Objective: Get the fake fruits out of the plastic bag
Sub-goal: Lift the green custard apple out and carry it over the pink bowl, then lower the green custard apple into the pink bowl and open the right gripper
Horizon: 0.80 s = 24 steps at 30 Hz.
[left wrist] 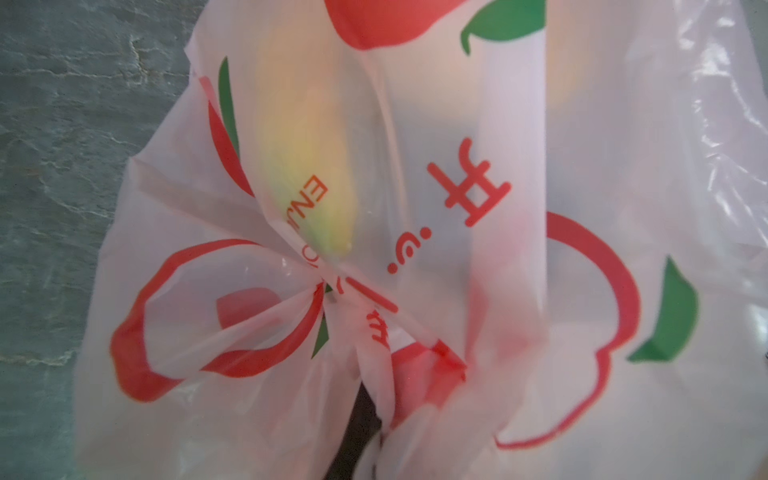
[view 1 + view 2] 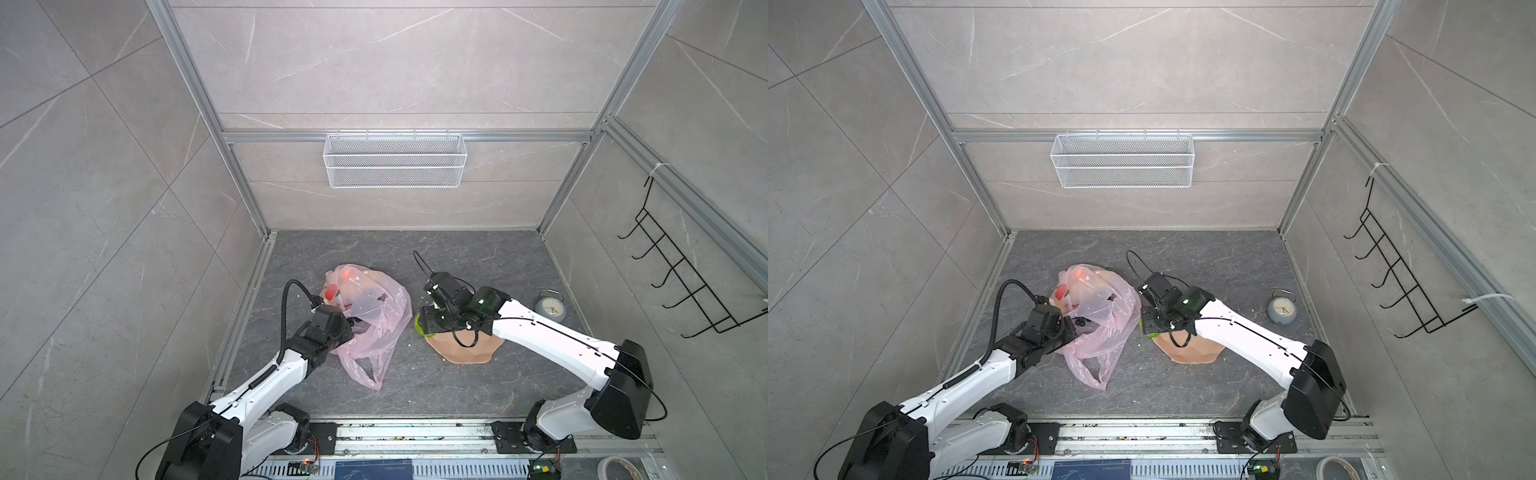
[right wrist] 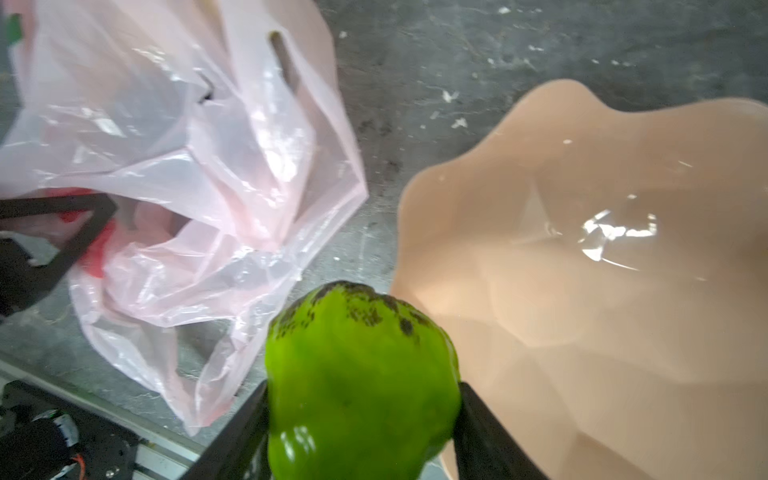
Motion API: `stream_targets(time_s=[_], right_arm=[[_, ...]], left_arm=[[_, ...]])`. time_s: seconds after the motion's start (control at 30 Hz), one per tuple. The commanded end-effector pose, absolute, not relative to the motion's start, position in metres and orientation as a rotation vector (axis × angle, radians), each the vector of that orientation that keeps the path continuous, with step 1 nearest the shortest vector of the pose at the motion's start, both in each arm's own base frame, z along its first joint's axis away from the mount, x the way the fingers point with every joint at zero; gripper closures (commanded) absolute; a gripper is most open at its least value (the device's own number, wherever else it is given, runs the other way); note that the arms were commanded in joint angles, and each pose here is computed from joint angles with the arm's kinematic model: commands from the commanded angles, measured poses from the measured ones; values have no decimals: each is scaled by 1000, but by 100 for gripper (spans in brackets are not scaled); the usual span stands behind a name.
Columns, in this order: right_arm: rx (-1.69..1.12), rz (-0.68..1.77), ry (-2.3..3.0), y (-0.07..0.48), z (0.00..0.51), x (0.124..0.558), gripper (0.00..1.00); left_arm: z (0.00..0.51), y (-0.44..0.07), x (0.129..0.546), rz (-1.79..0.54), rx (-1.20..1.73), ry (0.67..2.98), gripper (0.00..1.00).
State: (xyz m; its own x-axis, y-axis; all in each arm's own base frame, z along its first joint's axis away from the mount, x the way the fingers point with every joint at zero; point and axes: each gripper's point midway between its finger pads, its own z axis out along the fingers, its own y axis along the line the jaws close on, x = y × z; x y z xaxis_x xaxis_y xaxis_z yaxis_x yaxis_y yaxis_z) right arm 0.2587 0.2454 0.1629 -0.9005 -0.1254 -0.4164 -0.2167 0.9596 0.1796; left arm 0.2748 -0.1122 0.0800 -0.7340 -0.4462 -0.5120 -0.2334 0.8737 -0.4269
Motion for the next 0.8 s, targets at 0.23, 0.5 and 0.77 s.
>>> stream_targets(time_s=[0.23,0.5,0.77], right_arm=[[-242,36,2933,169,126,256,50],[-184,-5,3012,148,103,270,50],[-183,-31,3086,137,86,278,50]], left_arm=[[95,-109,282,-430,-465,2348,100],[93,-108,280,-421,-455,2349,100],[92,-109,281,-426,-450,2349,100]])
